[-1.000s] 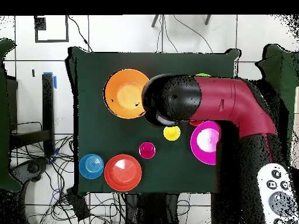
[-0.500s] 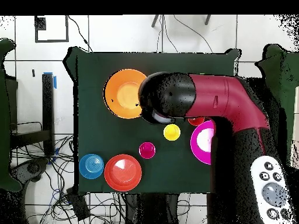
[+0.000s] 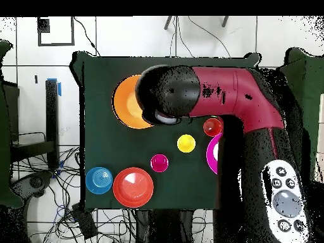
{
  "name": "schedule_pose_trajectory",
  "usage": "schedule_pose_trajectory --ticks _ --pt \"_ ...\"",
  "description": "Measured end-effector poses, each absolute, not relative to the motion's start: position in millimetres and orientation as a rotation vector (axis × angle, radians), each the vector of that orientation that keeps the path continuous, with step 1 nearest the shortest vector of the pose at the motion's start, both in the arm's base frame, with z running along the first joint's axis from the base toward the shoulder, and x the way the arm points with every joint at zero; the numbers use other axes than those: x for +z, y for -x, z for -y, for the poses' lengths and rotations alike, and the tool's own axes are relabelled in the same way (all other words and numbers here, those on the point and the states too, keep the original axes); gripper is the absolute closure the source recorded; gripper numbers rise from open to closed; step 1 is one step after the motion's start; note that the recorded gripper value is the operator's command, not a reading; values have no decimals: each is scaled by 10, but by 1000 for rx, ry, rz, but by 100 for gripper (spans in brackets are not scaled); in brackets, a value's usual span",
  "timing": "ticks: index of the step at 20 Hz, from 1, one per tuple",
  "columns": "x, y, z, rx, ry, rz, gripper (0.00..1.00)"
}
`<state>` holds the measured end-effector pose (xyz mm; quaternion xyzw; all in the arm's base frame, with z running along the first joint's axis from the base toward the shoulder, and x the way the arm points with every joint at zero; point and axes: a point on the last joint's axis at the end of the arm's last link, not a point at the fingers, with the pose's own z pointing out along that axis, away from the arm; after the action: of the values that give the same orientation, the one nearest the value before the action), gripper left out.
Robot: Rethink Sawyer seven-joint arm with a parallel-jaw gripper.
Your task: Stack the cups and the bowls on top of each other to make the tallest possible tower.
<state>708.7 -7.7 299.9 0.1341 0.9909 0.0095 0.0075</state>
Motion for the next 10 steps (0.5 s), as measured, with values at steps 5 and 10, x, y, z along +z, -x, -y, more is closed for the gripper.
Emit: schedule_pose_trajectory --ticks 5,10 --pt "3105 -7151 40 23 -412 -3096 0" --pt "3145 -7176 55 21 -416 -3093 0"
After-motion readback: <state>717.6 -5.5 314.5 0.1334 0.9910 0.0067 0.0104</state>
